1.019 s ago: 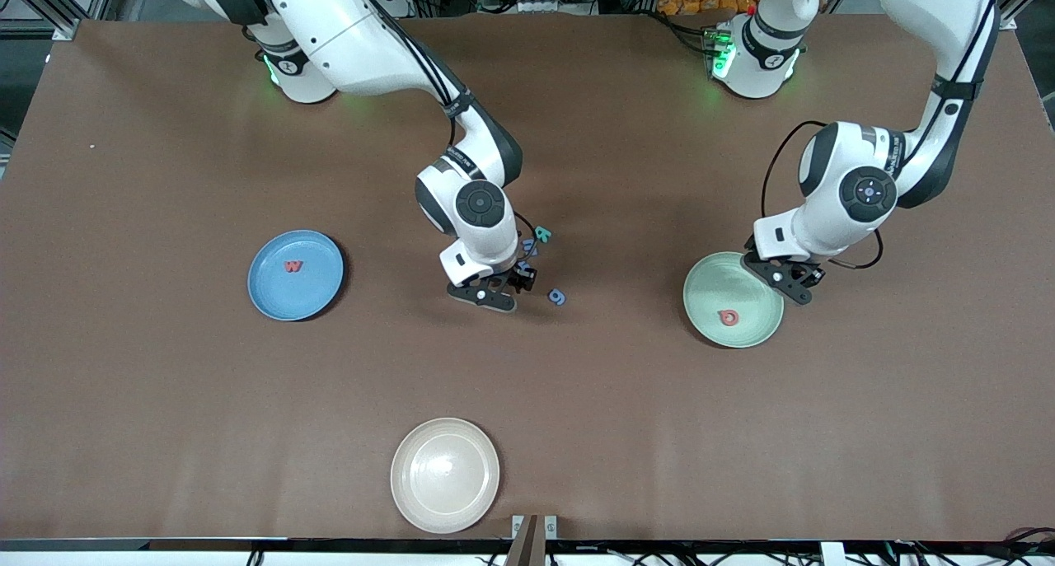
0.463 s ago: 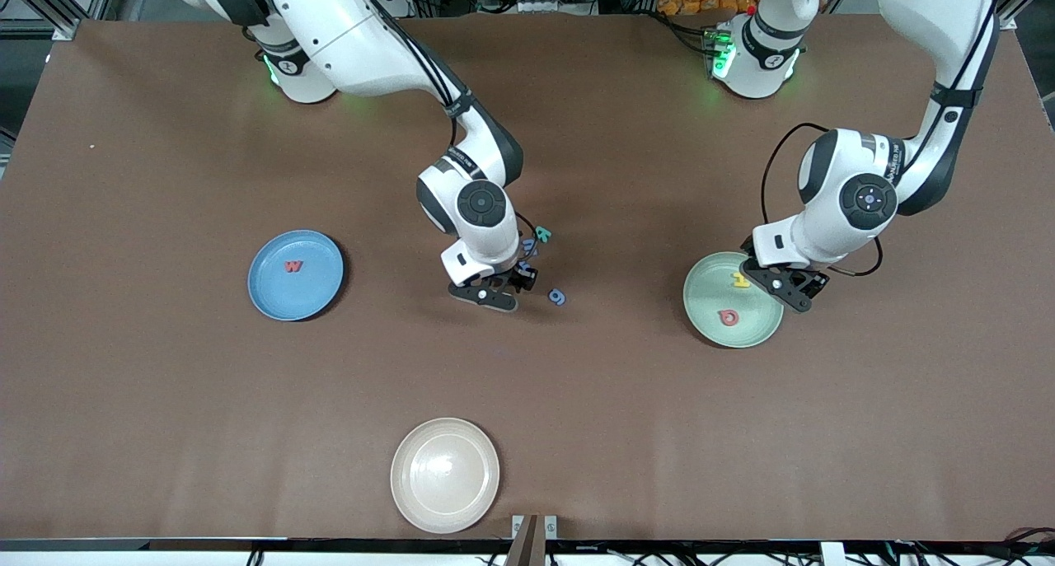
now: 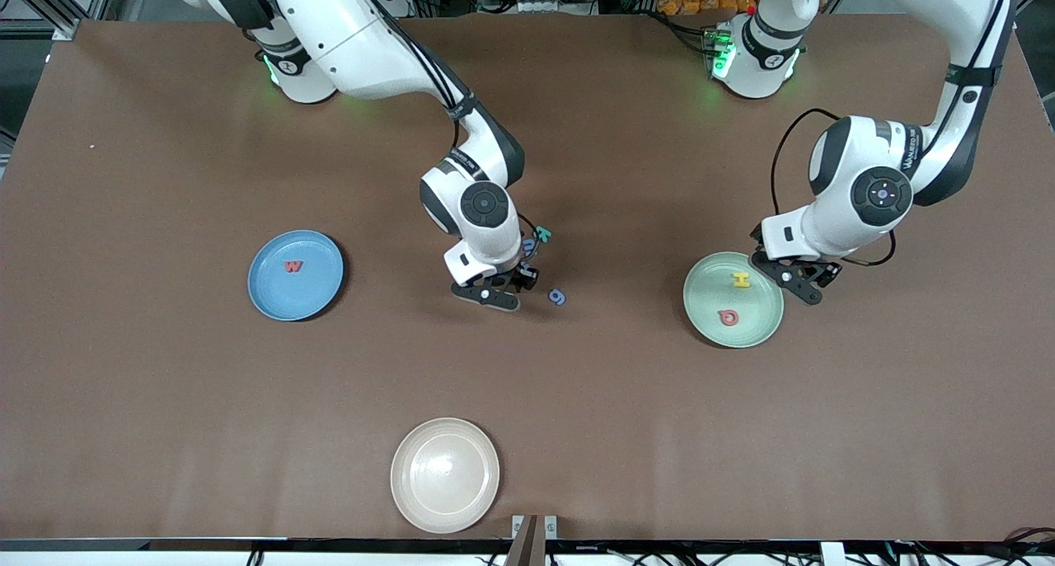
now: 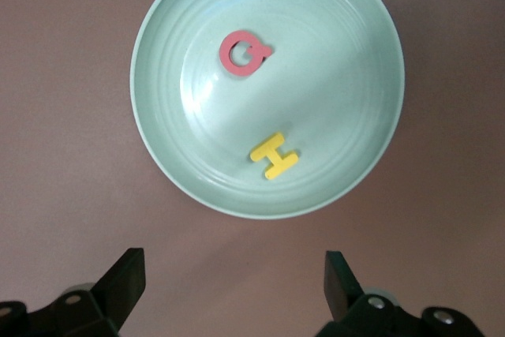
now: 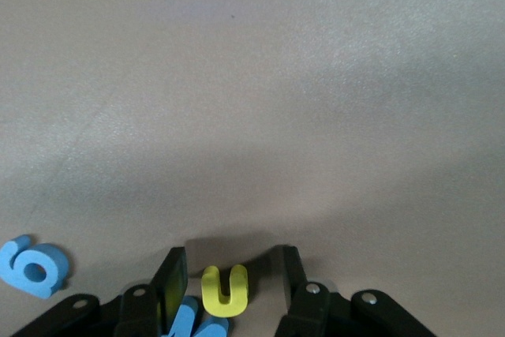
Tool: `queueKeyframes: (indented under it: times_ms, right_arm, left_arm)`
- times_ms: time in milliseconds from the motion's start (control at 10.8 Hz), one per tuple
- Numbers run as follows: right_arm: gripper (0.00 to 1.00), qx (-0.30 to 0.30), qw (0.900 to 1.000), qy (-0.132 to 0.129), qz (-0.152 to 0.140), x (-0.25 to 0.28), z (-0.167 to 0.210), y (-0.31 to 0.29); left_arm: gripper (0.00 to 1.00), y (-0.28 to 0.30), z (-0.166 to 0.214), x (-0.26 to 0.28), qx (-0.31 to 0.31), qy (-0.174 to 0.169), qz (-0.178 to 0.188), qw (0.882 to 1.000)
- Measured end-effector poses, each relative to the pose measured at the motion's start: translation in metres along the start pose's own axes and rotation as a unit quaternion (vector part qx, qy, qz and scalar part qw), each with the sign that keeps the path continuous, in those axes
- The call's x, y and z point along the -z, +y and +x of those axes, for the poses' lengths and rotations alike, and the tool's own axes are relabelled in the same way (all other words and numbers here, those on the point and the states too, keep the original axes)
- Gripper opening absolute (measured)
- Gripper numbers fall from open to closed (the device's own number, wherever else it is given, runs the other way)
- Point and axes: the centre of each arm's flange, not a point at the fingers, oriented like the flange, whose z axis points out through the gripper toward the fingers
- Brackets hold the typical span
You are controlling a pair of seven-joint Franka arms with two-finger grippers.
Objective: Sort upper and lower case letters into plates
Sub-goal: 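Close the right gripper on the yellow u and lift it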
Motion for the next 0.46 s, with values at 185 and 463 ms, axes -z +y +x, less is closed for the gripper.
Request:
queueKeyframes:
  times_ms: [185,463]
  right_arm:
    - [0.56,0.001,1.0,0.003,-0.003,-0.0015,-0.0016,-0.0006]
    - [0.53,-0.001,1.0,0.003,-0.004,-0.0027,-0.0024,-0.0007]
  left_arm:
    - [1.0,0.0017,0.0022,0.0037,-0.002,0.0,0.0,1.0]
    - [1.0,0.0039,0.0017,0.0026,-0.003,-0.006,-0.003,1.0]
